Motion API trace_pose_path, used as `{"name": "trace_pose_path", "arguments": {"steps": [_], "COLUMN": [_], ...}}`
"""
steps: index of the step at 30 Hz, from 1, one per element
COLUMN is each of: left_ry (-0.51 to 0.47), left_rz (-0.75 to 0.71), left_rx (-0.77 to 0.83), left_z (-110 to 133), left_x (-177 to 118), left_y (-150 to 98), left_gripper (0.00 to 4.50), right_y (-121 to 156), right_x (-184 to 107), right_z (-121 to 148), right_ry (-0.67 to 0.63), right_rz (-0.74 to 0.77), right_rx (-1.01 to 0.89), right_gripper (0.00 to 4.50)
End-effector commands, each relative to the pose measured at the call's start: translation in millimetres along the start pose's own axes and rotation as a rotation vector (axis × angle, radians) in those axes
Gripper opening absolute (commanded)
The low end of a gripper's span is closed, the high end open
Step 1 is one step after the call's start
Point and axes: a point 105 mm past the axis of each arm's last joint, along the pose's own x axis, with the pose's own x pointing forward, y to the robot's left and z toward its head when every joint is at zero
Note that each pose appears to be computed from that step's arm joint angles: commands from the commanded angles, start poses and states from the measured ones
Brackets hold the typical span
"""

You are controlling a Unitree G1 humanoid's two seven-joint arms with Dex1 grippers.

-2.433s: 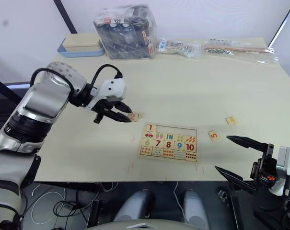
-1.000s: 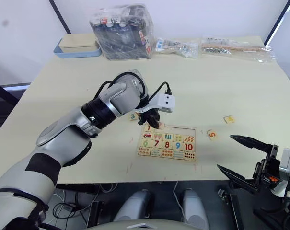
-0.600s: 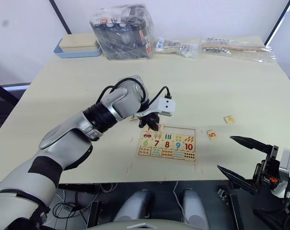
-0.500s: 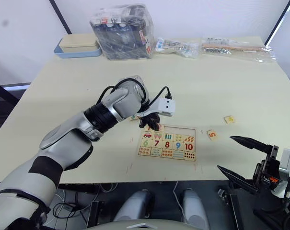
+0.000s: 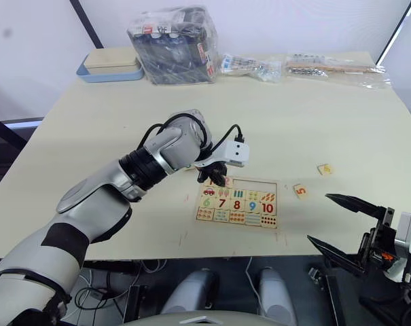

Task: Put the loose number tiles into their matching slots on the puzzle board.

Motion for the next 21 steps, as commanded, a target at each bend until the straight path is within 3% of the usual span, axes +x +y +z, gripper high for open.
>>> {"name": "trace_pose_path", "arguments": {"steps": [1, 21], "left_ry": [-0.008, -0.007], "left_rz": [-0.003, 0.007], "left_rx": [0.012, 0.027], "left_z": [2.9, 3.9], "left_x": [-0.8, 0.0], "left_y": [-3.7, -6.2], "left_gripper": [0.90, 0.90], "right_y": [1.5, 4.9], "right_x": [0.4, 1.0], "right_z": [8.2, 7.4], "right_ry": [-0.019, -0.020], "right_rz": [0.005, 0.009], "right_rx": [-0.037, -0.022], "right_gripper": [4.50, 4.50]}}
